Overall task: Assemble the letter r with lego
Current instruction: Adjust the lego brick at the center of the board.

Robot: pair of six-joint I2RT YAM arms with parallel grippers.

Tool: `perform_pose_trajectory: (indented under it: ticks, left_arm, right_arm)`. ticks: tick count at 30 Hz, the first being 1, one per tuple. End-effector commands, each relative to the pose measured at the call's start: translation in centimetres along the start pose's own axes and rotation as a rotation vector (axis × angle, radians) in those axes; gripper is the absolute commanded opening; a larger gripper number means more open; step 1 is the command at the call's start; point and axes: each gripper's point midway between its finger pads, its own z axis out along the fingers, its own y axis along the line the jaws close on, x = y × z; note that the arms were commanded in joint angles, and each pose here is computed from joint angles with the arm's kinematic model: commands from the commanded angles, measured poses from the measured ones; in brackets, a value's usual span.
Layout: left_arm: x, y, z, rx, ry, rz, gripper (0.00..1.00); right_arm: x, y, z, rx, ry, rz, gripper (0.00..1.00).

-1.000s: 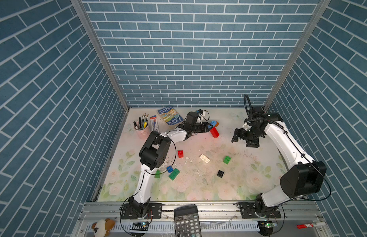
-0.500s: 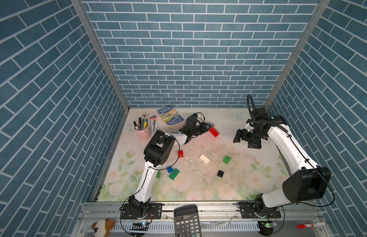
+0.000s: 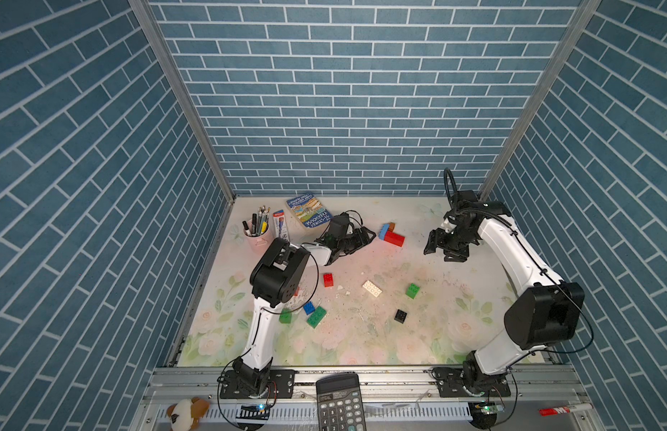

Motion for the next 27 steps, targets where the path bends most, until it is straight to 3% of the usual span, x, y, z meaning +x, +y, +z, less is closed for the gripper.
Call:
perform_pose_trajectory:
  ticks: [1,7,16,27]
  left_arm:
    - [-2.1,-3.1,-4.4,-0.067,-0.028,0.193,0.8]
    - [-3.5,-5.0,-11.7,-0.228,-0.077,0.395,0.93]
    - [-5.0,-6.3,-20.9,-0.407,-0.189,0.553,0.97]
    - [-5.5,-6.3,-24.4,-0.473,-0.235,0.627,0.99]
  right_arm:
    - [-4.3,-0.7,2.6,0.058,-0.029,-0.01,0.5]
    - [-10.3,-0.8,8.0,0.064,-0.03,0.011,0.38]
    - [-15.5,-0.1,13.4,0.04,-0.017,0.01,0.37]
    - [-15.2,2.5,16.1,-0.043,0.016,0.04,0.36]
